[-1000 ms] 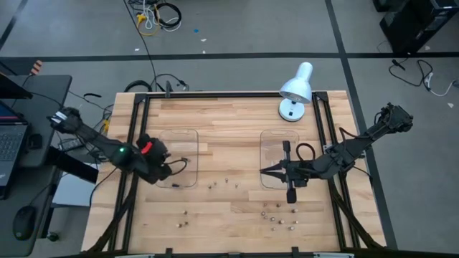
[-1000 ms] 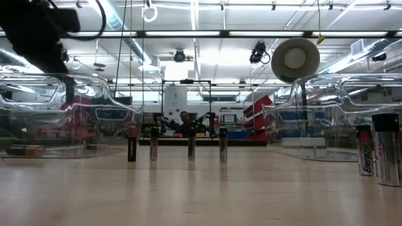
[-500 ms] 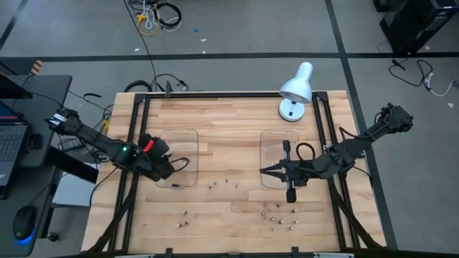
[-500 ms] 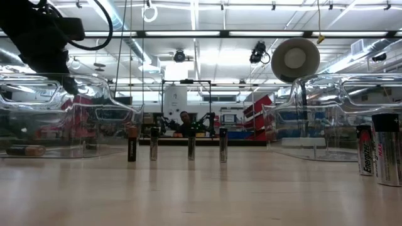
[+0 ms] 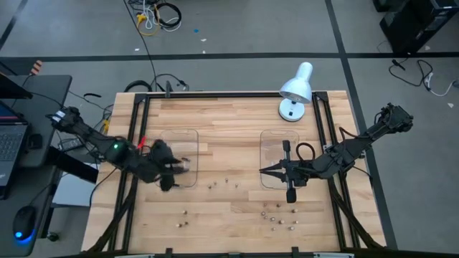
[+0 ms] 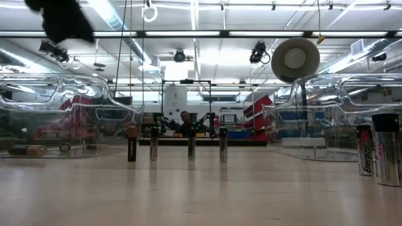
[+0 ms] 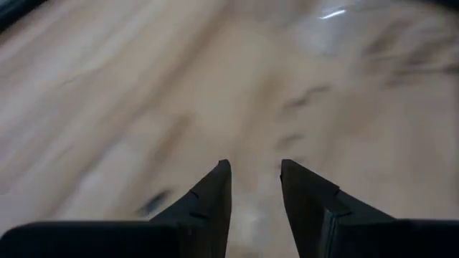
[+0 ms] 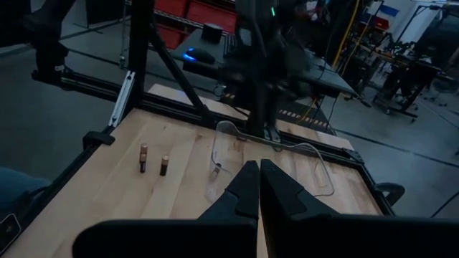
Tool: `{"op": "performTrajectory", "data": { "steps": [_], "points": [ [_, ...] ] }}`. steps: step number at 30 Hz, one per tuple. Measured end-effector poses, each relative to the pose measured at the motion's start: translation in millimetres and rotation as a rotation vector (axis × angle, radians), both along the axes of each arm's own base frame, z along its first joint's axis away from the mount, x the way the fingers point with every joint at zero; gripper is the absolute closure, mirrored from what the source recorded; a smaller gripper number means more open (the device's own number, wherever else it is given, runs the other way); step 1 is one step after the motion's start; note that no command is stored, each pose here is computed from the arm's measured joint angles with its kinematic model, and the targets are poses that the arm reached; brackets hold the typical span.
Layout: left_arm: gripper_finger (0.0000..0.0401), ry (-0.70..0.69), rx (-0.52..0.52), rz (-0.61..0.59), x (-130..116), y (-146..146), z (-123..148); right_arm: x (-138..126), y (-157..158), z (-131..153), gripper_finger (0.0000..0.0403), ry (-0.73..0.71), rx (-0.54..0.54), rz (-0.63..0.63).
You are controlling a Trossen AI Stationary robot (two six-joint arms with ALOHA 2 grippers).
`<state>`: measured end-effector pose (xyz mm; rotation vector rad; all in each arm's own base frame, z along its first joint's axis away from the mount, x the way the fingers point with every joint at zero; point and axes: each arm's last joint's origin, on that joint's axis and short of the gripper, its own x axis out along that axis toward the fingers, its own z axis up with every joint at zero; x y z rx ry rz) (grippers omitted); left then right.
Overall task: Sort batteries
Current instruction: Put the black battery into the left transparent bin
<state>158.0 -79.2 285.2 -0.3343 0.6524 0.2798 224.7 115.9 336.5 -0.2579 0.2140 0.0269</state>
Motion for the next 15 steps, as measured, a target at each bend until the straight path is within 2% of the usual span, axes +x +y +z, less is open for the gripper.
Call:
{"op": "performTrajectory", "data": {
  "steps": [3, 6, 15],
  "points": [
    [0.0280, -0.108, -0.025, -0.164, 10.1, -28.2, 11.8, -0.2, -0.1, -0.8, 0.0400, 0.007, 0.001, -0.001],
    [0.0280, -0.117, -0.033, -0.272, 16.2, -59.2, 9.6, -0.4, -0.2, -1.6, 0.0400, 0.015, 0.006, -0.003],
    [0.0309, 0.197, -0.180, -0.277, 15.3, -147.0, -28.8, -0.3, -0.2, -1.4, 0.0400, 0.013, 0.017, -0.005]
  ]
}}
